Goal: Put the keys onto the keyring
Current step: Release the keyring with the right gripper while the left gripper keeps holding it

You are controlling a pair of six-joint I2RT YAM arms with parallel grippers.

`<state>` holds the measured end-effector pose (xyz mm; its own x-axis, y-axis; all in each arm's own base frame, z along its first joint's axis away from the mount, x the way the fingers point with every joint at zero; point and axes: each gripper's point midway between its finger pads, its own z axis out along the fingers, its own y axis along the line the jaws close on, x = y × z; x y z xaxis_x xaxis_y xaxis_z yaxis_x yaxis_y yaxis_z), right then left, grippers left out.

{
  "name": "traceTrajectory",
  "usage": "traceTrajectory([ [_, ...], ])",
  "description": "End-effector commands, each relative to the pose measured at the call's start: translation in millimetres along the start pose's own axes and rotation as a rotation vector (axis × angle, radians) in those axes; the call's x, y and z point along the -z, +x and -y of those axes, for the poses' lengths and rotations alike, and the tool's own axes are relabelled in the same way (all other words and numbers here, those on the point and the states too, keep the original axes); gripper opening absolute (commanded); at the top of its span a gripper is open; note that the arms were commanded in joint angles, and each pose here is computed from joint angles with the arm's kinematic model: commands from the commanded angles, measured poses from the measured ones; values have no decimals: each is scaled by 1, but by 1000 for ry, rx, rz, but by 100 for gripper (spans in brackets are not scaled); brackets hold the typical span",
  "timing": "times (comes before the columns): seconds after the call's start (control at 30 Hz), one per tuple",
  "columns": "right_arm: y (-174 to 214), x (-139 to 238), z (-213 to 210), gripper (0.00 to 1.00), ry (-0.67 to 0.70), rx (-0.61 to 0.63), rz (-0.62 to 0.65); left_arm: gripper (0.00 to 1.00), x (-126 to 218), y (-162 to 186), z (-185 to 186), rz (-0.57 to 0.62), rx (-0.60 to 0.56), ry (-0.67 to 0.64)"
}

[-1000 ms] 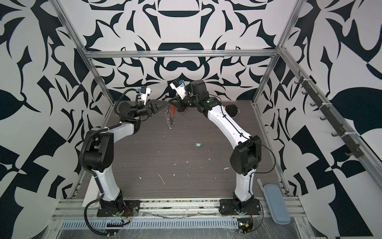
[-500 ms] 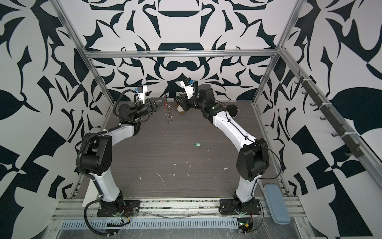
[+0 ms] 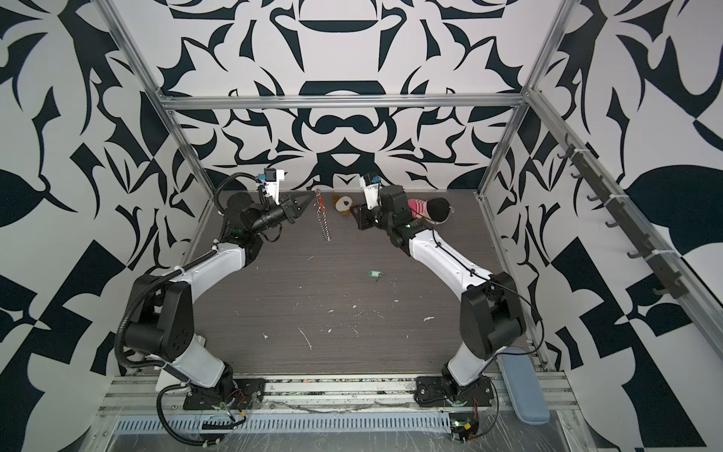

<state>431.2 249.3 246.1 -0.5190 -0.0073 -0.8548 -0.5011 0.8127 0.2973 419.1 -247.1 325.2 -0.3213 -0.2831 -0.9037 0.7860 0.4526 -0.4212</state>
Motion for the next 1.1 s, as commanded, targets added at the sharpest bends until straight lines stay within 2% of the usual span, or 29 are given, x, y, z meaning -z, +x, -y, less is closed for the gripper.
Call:
traceTrajectory([
  [0.0, 35, 31, 37, 30, 211, -37, -45, 0, 1, 24, -14, -102, -120, -170],
  [0.13, 91, 52, 49, 31, 265, -102, -129, 0, 4, 38, -24, -158, -26, -242],
  [0.3, 136, 57, 52, 32, 287, -207, -211, 0, 11, 51, -36, -229, 94, -338],
  [0.47, 165, 46, 54, 32, 316, -558, -167, 0, 17, 45, -50, -198, 114, -432],
  [0.57, 177, 34, 47, 32, 285, -680, -116, 0, 18, 43, -57, -163, 125, -467],
  [0.9, 198, 20, 62, 51, 356, -673, -128, 0, 35, 31, -56, -100, 29, -527],
  [1.07, 201, 10, 66, 54, 365, -661, -145, 0, 31, 31, -48, -117, 36, -489],
])
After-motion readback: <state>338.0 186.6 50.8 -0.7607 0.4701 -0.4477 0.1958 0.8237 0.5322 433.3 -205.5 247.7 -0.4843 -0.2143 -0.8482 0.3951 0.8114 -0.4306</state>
